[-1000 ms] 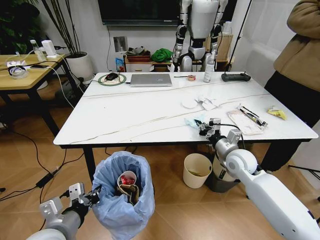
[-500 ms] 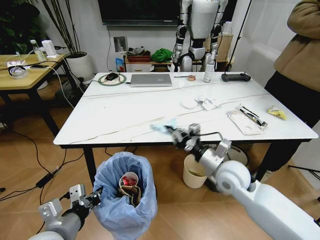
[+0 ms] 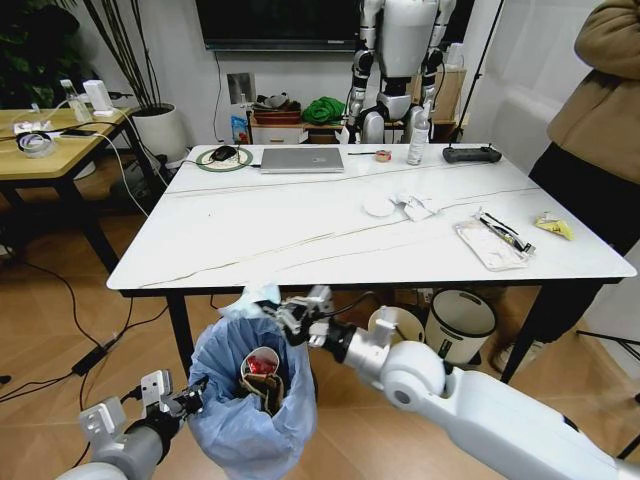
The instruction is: Pick up the trash bin and place the trash from the table into it.
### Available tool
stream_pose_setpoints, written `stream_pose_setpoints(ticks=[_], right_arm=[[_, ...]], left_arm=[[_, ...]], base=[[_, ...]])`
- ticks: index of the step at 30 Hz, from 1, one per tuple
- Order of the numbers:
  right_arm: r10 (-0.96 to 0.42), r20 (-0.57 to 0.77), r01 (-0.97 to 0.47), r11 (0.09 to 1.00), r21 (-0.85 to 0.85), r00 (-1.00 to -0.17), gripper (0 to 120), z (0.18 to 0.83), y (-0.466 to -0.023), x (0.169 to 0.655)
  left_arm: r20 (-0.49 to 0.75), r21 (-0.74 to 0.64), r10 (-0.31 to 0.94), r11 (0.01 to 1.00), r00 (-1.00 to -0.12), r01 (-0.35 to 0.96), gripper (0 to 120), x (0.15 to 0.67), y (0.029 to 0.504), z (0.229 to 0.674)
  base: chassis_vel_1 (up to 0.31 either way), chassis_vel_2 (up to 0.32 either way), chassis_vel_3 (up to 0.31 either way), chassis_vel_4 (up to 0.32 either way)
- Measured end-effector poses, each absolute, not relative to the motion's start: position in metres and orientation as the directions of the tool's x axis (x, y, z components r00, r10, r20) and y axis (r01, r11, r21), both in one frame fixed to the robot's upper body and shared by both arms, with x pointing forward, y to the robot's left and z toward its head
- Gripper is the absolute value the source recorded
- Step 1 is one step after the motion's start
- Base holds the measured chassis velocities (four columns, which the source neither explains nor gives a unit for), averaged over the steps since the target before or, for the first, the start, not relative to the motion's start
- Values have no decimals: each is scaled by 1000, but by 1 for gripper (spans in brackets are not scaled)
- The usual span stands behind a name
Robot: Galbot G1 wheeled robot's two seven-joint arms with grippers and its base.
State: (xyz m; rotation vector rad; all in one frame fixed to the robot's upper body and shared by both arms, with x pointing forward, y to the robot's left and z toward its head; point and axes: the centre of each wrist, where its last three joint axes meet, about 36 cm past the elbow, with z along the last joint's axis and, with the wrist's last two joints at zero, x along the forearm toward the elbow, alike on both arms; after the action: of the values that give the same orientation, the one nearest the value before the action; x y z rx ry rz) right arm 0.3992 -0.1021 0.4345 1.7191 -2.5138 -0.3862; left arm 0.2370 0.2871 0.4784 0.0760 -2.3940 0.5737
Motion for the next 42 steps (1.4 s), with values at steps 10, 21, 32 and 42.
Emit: stream_pose_setpoints(ticks=[10,21,32,42], right_arm=[[-938,-15,-915,335,223,-347,4,415,-93,389],[-933,6,-912,355,205,-361,41,422,-104,393],[-936,14,-916,346,205,-351,84,427,-109,384],[-913,-13,-899,398,185,-407,100,441,-119,393]], left_arm=[[621,-388,98,900,-777,-196,0,242,287,480],[624,-386,97,901,-776,-198,0,244,288,478],[617,-384,91,902,-781,-198,0,247,289,479],[623,-380,89,903,-777,-202,0,243,289,480]], base=[[0,0,0,0],[0,0,0,0],[0,0,0,0],[0,0,0,0]])
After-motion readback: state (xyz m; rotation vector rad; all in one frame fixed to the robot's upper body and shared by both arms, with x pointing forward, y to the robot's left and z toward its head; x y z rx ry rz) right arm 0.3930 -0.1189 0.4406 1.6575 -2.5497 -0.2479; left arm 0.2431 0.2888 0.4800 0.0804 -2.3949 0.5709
